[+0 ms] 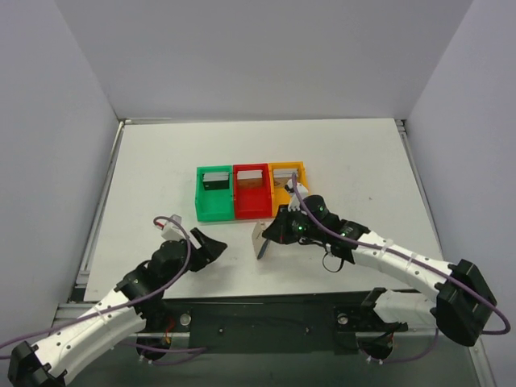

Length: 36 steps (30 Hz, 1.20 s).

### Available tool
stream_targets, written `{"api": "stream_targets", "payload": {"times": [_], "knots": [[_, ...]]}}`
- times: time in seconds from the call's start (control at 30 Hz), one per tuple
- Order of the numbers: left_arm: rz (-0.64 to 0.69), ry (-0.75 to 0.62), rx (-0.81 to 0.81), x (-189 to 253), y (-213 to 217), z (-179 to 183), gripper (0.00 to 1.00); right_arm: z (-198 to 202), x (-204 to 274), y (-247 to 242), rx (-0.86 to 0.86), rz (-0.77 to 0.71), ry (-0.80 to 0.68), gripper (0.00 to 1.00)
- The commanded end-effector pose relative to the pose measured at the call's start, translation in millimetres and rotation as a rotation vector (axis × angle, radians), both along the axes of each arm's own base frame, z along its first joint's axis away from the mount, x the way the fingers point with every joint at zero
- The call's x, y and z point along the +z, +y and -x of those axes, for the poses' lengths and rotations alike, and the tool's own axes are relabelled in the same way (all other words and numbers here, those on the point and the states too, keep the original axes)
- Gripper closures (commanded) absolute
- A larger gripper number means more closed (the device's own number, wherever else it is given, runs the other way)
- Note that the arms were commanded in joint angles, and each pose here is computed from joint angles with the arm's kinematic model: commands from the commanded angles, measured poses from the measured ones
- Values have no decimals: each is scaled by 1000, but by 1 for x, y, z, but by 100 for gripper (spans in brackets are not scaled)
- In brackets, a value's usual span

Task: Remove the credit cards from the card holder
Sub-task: Place the card holder at the center of the board.

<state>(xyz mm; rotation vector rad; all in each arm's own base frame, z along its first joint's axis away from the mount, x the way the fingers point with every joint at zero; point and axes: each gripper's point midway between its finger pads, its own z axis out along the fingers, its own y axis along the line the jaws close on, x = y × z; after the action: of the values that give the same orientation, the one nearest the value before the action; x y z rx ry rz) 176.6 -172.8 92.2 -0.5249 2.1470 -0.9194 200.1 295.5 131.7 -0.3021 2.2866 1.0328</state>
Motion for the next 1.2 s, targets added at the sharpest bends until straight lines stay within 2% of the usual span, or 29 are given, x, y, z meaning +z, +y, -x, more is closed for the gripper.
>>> {"api": "stream_targets", "payload": {"times": [0.0, 0.2, 0.4, 0.5, 0.6, 0.8, 0.93, 0.97, 1.03, 1.1, 1.17], "knots": [[196, -143, -41, 57, -28, -13, 18, 1, 26, -1, -40, -69, -6, 100], [365, -192, -93, 92, -53, -19, 17, -3, 61, 1, -68, -155, -40, 100], [501, -140, -150, 93, -74, -13, 17, -8, 73, 0, -84, -168, -67, 100], [447, -117, -161, 83, -78, -15, 17, -7, 63, -6, -97, -128, -61, 100], [331, -85, -127, 63, -69, -18, 17, -4, 38, -19, -118, -64, -55, 100], [151, -2, -105, 16, -54, -14, 18, 18, -60, -61, -175, 144, 45, 100], [84, 68, -112, -14, -53, -10, 19, 32, -94, -76, -189, 210, 110, 100], [80, 75, -119, -16, -54, -8, 20, 33, -97, -78, -199, 215, 121, 97], [73, 86, -129, -22, -58, -7, 20, 35, -102, -83, -215, 232, 129, 68], [69, 86, -139, -23, -61, -6, 20, 35, -104, -89, -229, 257, 131, 54], [64, 80, -149, -22, -66, -6, 20, 33, -104, -91, -240, 270, 124, 48]]}}
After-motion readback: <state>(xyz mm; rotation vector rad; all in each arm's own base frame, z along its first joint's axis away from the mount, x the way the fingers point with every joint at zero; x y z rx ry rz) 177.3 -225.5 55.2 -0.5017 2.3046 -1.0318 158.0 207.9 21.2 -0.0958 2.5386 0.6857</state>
